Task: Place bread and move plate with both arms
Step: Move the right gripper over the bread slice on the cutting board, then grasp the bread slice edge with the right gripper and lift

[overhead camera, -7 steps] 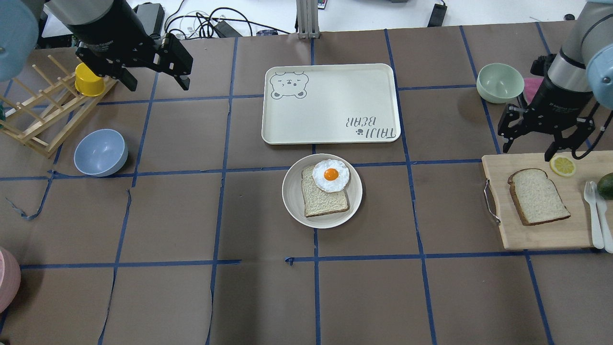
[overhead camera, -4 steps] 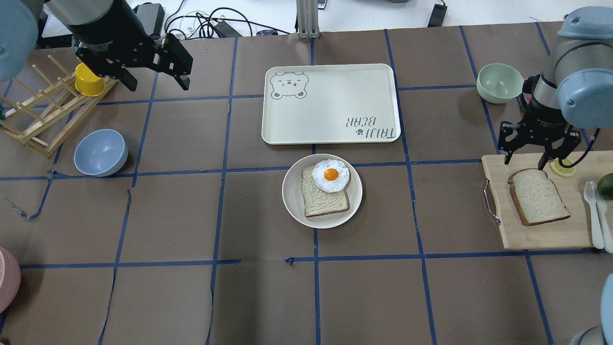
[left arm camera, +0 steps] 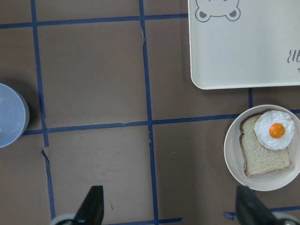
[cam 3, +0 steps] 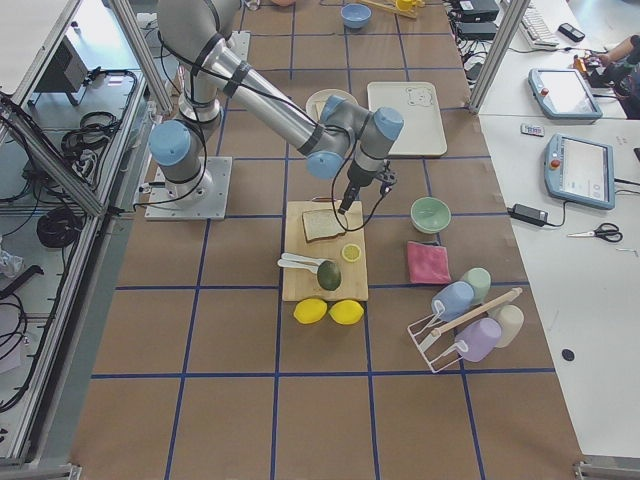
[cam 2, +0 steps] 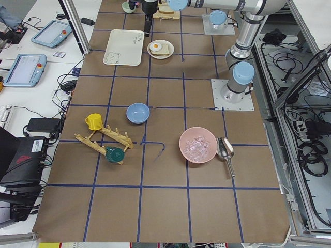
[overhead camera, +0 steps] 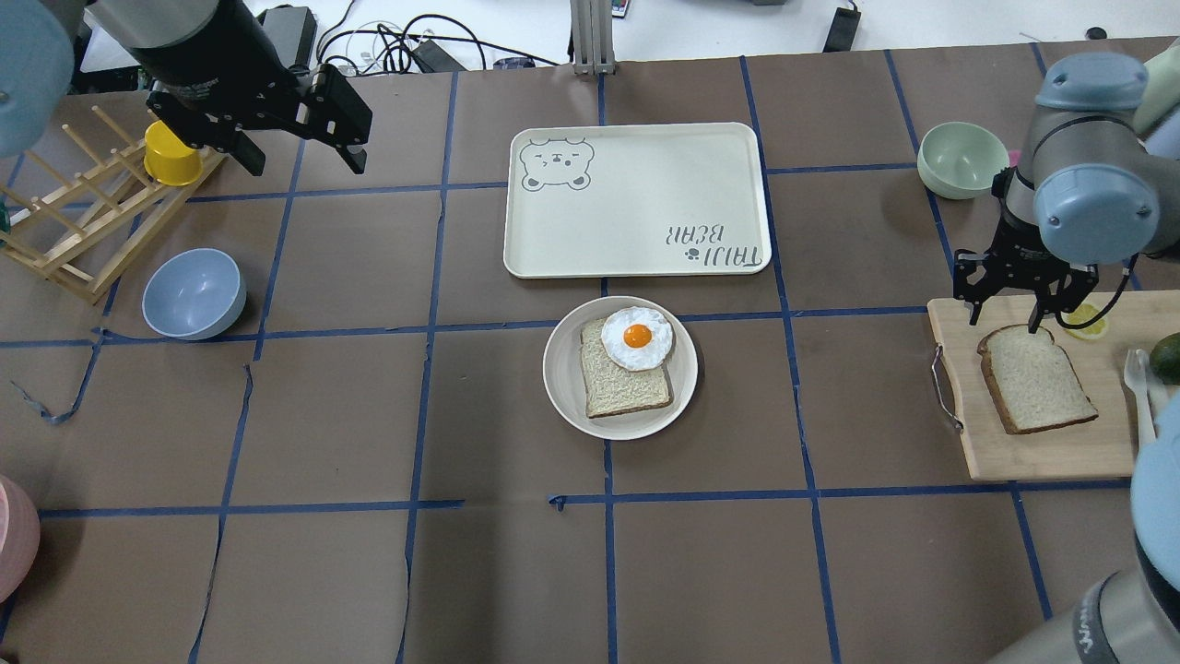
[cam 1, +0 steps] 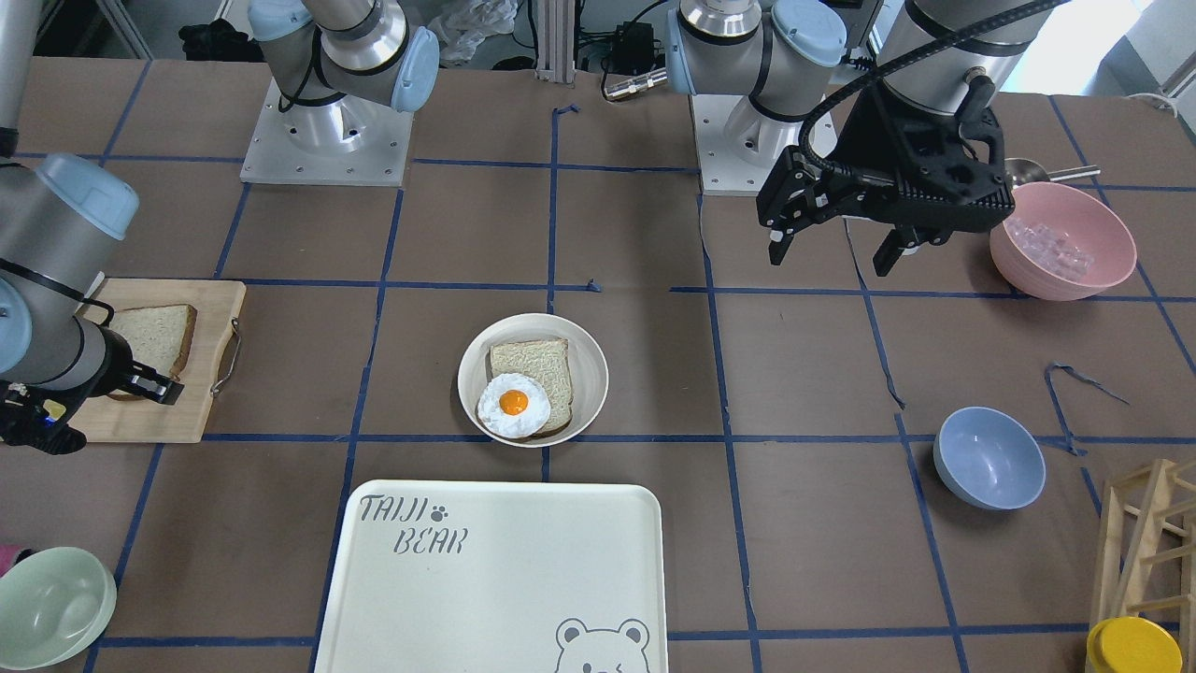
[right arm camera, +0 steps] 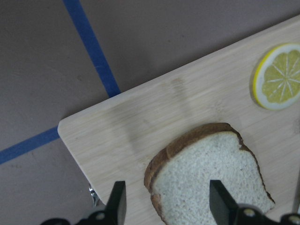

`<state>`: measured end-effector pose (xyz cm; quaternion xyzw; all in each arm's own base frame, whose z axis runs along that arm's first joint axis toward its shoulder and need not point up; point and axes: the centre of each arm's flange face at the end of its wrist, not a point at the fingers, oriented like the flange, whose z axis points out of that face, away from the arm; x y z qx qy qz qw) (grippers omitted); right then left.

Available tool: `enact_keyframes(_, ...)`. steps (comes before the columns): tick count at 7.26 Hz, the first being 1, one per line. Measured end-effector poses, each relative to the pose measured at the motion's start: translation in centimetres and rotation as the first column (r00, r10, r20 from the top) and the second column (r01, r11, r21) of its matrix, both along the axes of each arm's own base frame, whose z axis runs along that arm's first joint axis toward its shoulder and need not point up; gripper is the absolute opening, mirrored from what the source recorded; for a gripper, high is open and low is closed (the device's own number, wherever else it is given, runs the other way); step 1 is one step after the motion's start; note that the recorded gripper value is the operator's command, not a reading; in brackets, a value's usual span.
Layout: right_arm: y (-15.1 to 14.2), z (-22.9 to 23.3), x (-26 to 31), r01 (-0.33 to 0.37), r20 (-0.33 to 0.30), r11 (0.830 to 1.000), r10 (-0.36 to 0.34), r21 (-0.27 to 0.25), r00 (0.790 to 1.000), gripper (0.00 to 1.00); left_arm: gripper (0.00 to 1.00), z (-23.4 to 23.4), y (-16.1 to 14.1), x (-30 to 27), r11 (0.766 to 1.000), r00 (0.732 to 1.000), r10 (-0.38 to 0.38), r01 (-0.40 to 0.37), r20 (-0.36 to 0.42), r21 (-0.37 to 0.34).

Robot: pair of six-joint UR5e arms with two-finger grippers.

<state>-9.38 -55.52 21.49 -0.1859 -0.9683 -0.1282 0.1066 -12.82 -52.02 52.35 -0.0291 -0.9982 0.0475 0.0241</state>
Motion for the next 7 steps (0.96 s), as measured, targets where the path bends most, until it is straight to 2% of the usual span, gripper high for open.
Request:
enact_keyframes(3, 0.2, -1.7, 0.1, 0.011, 0.007, 1.0, -0.011, 0.022, 1.0, 0.55, 1.0, 0.0, 0.0, 0.0, 1.0, 1.0, 0.0, 0.0, 0.0, 0.0)
enact_keyframes(4, 0.3, -2.1, 0.1, 0.011, 0.009, 0.999, -0.012, 0.03, 1.0, 0.51, 1.0, 0.0, 0.0, 0.0, 1.0, 1.0, 0.0, 0.0, 0.0, 0.0)
enact_keyframes(7, 0.5, -2.6, 0.1, 0.012, 0.007, 0.999, -0.012, 0.039, 1.0, 0.19, 1.0, 0.0, 0.0, 0.0, 1.0, 1.0, 0.0, 0.0, 0.0, 0.0)
